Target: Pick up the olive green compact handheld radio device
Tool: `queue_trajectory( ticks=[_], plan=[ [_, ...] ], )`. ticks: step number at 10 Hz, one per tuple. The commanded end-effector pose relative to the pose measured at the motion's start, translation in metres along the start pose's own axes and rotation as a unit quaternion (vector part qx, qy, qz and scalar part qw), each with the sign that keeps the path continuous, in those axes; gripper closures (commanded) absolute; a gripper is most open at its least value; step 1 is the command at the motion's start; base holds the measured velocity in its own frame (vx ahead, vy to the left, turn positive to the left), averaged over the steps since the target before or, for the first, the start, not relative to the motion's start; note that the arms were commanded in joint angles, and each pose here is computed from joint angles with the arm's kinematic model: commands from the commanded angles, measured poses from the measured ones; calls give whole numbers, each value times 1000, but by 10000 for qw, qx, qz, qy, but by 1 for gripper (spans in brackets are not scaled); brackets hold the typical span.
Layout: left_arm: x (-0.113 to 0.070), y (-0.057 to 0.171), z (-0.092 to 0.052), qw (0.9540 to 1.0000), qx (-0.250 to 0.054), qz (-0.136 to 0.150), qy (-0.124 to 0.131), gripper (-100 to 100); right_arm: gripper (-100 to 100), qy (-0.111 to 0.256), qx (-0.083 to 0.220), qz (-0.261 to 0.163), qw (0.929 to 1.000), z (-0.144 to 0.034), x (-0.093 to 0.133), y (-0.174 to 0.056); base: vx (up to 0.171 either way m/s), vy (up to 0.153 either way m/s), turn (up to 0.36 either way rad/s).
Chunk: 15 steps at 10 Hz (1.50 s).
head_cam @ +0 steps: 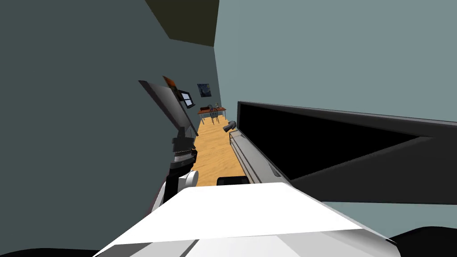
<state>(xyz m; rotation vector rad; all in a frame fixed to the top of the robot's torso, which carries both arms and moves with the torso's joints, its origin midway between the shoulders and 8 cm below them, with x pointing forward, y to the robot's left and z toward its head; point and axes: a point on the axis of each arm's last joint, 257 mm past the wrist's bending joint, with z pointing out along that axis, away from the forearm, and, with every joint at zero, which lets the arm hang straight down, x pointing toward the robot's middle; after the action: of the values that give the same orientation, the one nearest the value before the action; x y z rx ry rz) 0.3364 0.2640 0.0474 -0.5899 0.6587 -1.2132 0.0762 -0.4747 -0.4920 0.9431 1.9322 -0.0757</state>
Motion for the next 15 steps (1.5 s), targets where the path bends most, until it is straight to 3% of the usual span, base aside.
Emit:
queue_trajectory(
  ticks=[1,4,7,8,13,15],
  plan=[
    [0,0,0,10000,0,0,0,0,-100,219,261,-200,9992,-8,20,-20,47,-33,437],
    [0,0,0,10000,0,0,0,0,-100,407,462,-399,9973,-16,34,-39,31,-38,131],
    [0,0,0,10000,0,0,0,0,-100,807,850,-784,9900,-34,61,-76,36,-38,294],
    [0,0,0,10000,0,1,0,0,-100,826,869,-784,9897,-35,63,-78,26,-40,42],
    [0,0,0,10000,-1,1,0,0,-100,1347,1286,-1211,9750,-60,94,-119,25,-35,179],
    [0,0,0,10000,-1,1,0,0,-100,1347,1285,-1204,9751,-59,94,-117,13,-22,62]
  ],
)
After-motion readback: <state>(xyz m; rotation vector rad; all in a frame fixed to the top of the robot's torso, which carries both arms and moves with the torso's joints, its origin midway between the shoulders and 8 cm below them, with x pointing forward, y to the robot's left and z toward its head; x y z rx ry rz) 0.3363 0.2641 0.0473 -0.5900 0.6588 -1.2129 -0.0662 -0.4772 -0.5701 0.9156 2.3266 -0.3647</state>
